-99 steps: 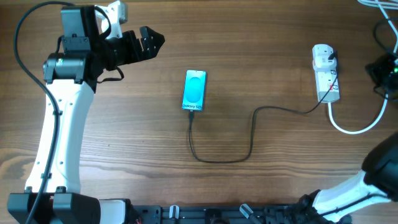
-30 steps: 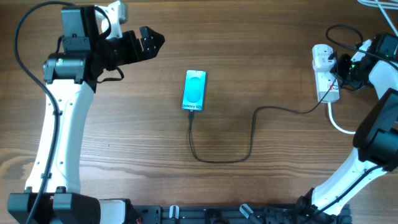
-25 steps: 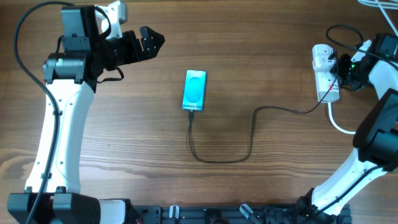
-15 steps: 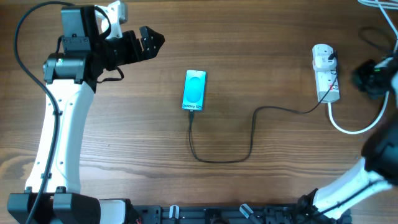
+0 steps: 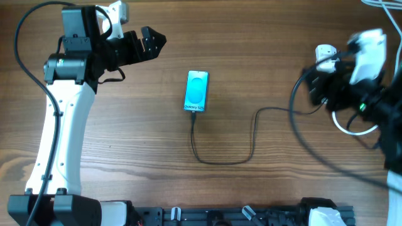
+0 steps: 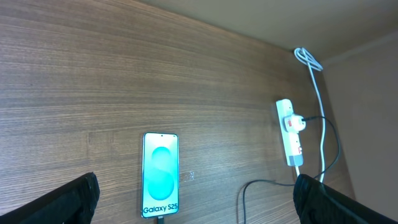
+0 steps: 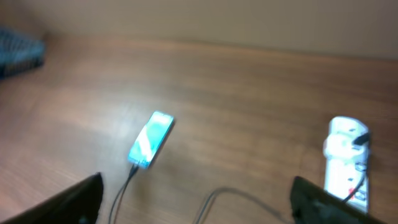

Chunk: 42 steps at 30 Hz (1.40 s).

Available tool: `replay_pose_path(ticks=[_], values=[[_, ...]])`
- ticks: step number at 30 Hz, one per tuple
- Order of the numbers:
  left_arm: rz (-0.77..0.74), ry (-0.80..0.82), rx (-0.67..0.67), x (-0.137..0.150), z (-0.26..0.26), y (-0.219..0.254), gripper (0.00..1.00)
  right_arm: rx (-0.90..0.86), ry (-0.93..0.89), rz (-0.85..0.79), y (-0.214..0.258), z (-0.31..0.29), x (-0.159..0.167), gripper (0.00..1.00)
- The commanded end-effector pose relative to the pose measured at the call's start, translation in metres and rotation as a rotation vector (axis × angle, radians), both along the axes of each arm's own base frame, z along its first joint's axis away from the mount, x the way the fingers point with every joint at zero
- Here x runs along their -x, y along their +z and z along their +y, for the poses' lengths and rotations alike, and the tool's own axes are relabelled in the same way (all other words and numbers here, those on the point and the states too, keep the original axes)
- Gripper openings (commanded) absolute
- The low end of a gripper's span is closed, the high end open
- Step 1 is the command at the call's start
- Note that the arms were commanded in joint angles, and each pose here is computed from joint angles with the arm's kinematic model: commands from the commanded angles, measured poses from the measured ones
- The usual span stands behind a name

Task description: Plug charger to phone and switch on socket

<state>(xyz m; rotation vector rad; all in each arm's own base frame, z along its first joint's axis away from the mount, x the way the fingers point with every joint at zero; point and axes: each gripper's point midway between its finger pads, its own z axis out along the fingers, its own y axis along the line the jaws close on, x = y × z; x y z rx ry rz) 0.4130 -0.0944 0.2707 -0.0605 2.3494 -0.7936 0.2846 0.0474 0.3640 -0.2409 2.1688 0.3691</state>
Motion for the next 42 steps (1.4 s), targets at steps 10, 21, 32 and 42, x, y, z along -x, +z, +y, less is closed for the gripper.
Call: replay_pose_path(ticks=[10, 21, 32, 42], values=[[-0.023, 0.000, -0.002, -0.001, 0.001, 0.008, 1.00, -0.077, -0.103, 0.276, -0.046, 0.011, 0.005, 1.00], [-0.023, 0.000, -0.002, -0.001, 0.001, 0.008, 1.00, -0.041, -0.124, -0.036, -0.031, 0.002, -0.053, 1.00], [-0.023, 0.000, -0.002, -0.001, 0.001, 0.008, 1.00, -0.040, -0.140, -0.470, -0.077, -0.005, 0.017, 1.00], [-0.023, 0.000, -0.002, -0.001, 0.001, 0.008, 1.00, -0.042, -0.162, -0.612, -0.139, -0.009, 0.040, 1.00]])
